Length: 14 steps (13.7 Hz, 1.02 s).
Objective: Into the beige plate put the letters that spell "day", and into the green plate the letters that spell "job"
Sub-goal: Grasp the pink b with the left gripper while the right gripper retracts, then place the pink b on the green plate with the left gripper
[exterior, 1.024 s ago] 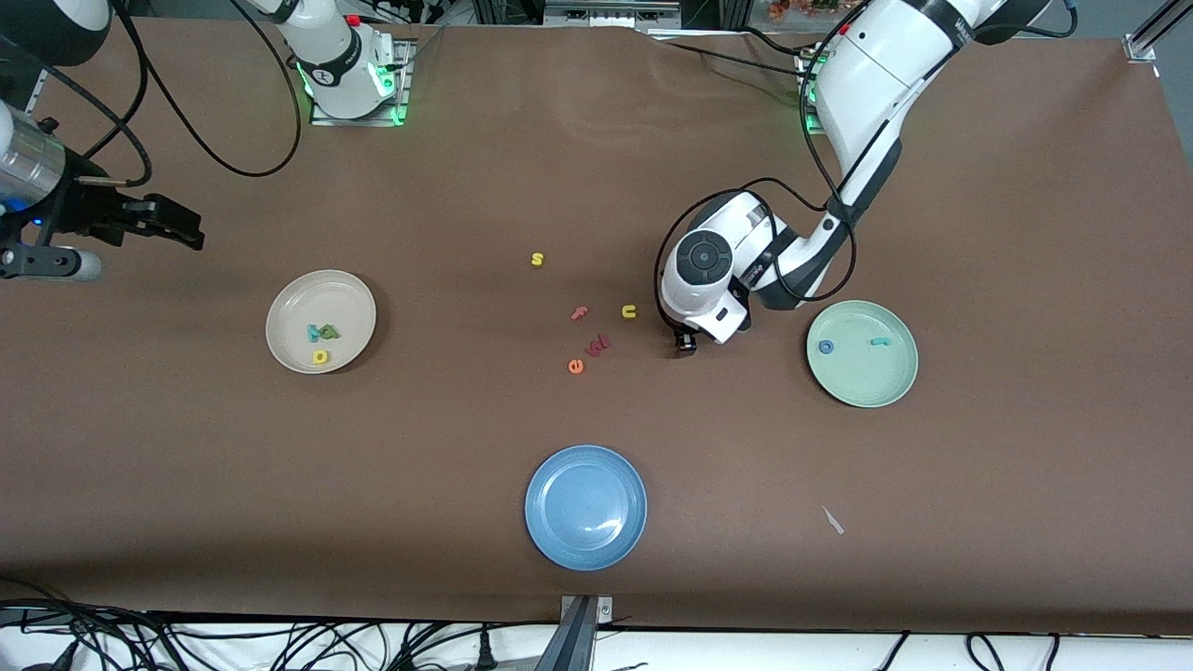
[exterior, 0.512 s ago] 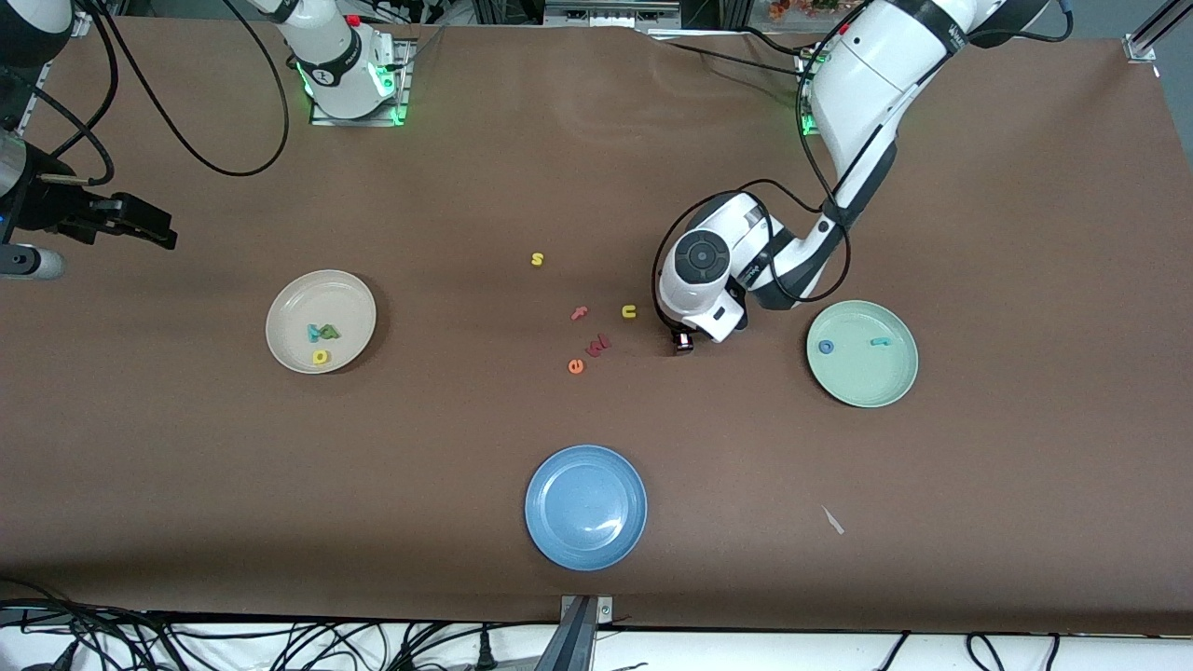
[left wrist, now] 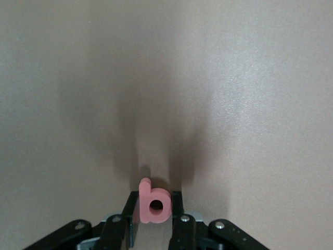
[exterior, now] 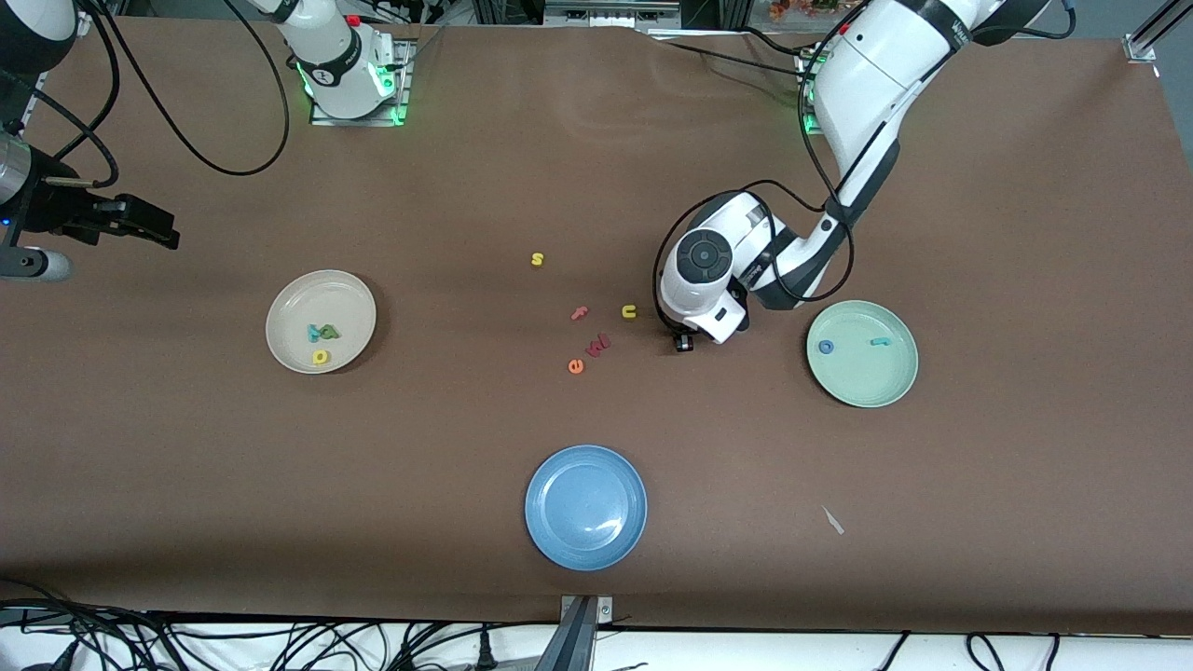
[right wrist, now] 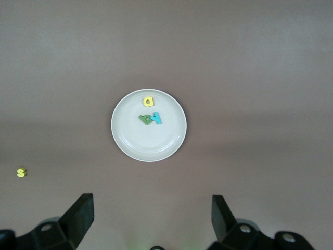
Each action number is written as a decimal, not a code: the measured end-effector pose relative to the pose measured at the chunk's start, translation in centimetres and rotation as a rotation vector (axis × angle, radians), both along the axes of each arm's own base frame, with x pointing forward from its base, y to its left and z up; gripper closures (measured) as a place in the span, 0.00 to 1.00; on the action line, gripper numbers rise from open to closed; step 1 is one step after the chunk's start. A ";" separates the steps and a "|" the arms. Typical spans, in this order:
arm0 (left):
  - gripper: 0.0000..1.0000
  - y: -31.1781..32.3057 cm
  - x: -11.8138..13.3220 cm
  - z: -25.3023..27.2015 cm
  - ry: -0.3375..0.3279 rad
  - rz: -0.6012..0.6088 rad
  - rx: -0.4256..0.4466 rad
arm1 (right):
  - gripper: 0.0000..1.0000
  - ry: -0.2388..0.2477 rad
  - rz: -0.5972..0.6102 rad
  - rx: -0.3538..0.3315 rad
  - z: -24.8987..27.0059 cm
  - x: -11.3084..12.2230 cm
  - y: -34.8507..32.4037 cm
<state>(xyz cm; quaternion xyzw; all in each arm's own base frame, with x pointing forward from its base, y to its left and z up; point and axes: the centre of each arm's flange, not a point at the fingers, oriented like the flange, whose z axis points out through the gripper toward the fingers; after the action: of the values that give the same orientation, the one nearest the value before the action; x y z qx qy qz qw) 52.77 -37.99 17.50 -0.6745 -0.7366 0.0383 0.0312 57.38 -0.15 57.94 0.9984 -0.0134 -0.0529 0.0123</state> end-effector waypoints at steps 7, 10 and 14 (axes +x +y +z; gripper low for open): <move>0.74 4.2 2.7 5.5 0.070 -0.356 0.064 | 0.00 0.000 0.004 0.000 0.0 0.0 0.1; 0.74 8.0 3.8 6.4 0.146 -0.564 0.065 | 0.00 0.001 0.007 0.001 0.0 0.0 0.3; 0.74 14.7 5.7 7.0 0.241 -0.769 0.024 | 0.00 0.001 0.008 0.001 0.0 0.0 0.3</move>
<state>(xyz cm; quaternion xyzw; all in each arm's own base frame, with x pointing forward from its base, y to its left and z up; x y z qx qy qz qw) 58.50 -23.30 24.50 -0.8912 -0.4220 0.0942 0.1372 57.38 0.15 57.92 0.9985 -0.0094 -0.0532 0.0122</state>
